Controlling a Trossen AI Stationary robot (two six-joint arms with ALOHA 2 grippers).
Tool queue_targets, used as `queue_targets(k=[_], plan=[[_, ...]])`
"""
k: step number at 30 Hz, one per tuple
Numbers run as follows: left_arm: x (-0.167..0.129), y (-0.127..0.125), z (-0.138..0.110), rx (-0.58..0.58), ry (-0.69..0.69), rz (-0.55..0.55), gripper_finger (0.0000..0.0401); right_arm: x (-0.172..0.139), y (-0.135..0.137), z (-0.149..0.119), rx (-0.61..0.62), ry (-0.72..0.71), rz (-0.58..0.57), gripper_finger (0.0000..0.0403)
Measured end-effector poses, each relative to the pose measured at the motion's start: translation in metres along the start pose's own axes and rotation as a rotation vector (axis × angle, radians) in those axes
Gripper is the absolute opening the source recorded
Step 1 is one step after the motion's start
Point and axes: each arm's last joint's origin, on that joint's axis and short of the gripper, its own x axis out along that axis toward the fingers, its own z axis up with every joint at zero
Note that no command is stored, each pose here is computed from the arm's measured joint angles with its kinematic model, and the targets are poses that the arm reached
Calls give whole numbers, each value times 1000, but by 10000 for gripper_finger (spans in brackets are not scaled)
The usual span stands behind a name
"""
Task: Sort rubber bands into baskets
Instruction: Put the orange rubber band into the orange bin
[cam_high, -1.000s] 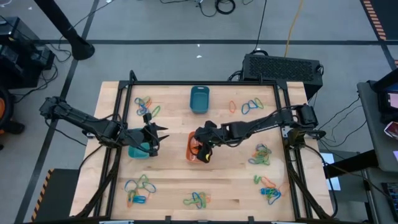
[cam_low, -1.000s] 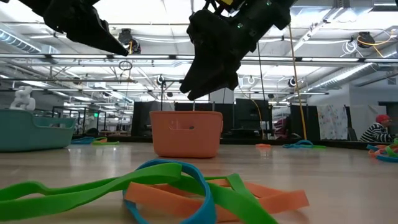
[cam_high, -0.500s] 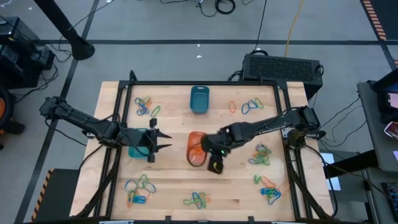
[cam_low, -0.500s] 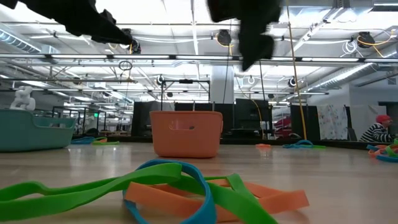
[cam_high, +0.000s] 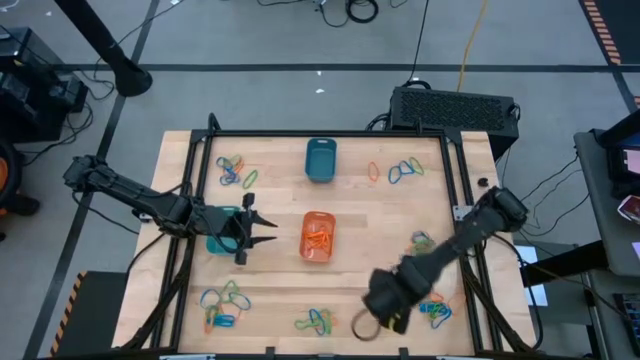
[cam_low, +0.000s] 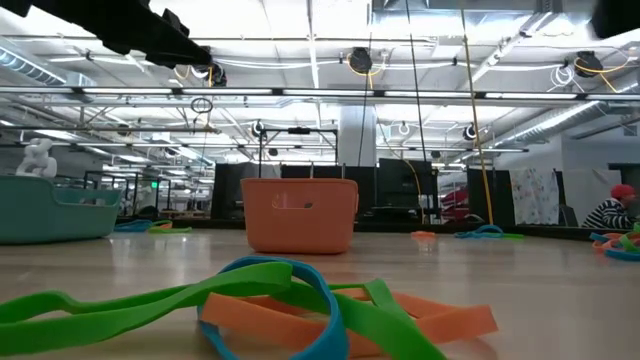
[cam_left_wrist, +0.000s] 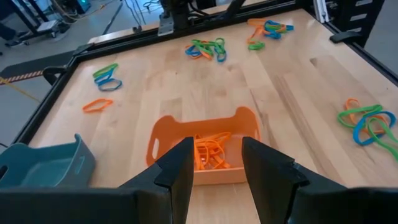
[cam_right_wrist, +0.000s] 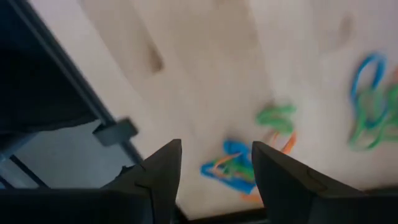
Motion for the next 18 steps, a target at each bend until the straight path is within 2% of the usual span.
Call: queue_targets(k=[6, 11, 14, 18], plan=[[0, 0, 2, -6, -17, 1, 144, 8, 11, -33, 157, 16, -56, 187], [0, 0, 2, -31, -24, 0, 144, 9, 3, -44, 285, 8, -192, 187], [0, 0, 2, -32, -24, 0, 144, 7, -3, -45, 303, 7, -249, 187], [0, 0, 2, -32, -23, 0, 144, 14, -8, -41, 295, 13, -270, 187]])
